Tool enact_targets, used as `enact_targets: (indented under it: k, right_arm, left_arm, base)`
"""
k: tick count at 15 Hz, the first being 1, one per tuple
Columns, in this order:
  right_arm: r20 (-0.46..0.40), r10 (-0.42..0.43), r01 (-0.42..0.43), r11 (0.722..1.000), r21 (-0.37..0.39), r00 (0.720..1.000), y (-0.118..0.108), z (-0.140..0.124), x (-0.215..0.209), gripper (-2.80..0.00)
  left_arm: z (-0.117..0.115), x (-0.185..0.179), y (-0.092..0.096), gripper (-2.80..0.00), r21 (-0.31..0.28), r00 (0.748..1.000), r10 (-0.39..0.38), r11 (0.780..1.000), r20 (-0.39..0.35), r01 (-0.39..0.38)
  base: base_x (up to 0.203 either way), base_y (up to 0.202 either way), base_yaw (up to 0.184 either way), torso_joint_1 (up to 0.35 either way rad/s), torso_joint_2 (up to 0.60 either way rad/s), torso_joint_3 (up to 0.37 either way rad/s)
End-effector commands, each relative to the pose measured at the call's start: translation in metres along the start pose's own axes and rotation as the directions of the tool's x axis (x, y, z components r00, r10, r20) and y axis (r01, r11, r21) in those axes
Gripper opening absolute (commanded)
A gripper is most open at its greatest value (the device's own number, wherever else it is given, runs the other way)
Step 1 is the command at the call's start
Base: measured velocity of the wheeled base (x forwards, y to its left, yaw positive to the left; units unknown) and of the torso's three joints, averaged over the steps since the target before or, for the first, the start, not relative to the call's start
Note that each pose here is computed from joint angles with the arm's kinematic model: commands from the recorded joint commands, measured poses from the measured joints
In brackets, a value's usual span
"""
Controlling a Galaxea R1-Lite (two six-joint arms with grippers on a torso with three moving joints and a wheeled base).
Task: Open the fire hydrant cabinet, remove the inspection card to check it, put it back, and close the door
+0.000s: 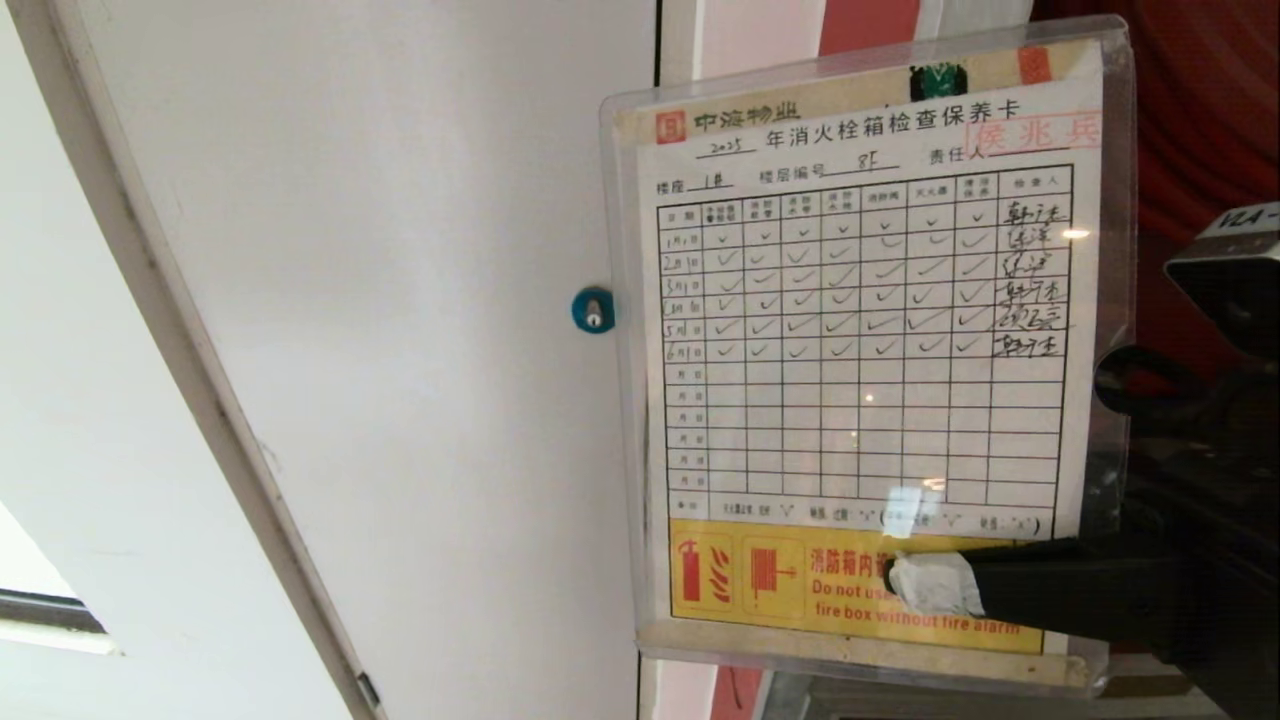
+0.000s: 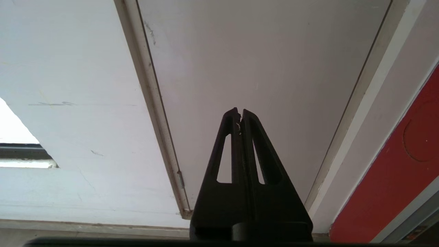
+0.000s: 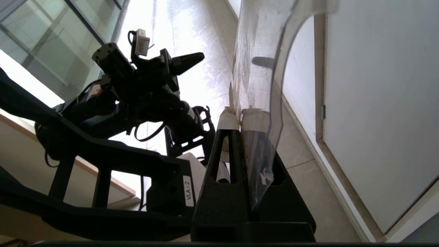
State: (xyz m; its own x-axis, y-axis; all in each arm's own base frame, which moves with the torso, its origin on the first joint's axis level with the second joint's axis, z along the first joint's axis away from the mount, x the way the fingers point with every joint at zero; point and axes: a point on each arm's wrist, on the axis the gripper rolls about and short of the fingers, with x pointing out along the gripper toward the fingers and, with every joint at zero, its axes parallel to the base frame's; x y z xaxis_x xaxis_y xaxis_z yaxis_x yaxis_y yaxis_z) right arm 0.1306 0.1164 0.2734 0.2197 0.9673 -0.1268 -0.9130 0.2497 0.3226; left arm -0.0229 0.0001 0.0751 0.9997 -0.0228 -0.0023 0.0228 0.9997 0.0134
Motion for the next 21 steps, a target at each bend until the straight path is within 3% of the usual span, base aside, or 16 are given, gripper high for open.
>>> enact_targets:
  k: [1, 17, 21]
  right_arm:
    - [0.006, 0.006, -0.006, 1.000, -0.005, 1.000, 0.003, 0.000, -0.003, -2.80]
    - [0.025, 0.063, -0.062, 0.997, -0.052, 0.998, 0.032, -0.009, -0.030, -2.80]
    - [-0.013, 0.075, -0.075, 0.995, -0.066, 0.997, 0.037, -0.015, -0.034, -2.80]
  left_arm:
    - [0.000, 0.000, 0.000, -2.80, 0.000, 1.000, 0.000, 1.000, -0.001, 0.000]
    - [0.000, 0.000, 0.000, -2.80, 0.000, 1.000, 0.000, 1.000, -0.001, 0.000]
    - [0.000, 0.000, 0.000, -2.80, 0.000, 1.000, 0.000, 1.000, -0.002, 0.000]
  base:
    - [0.000, 0.000, 0.000, 0.000, 0.00, 0.000]
    - [0.000, 0.000, 0.000, 0.000, 0.00, 0.000]
    - [0.000, 0.000, 0.000, 0.000, 0.00, 0.000]
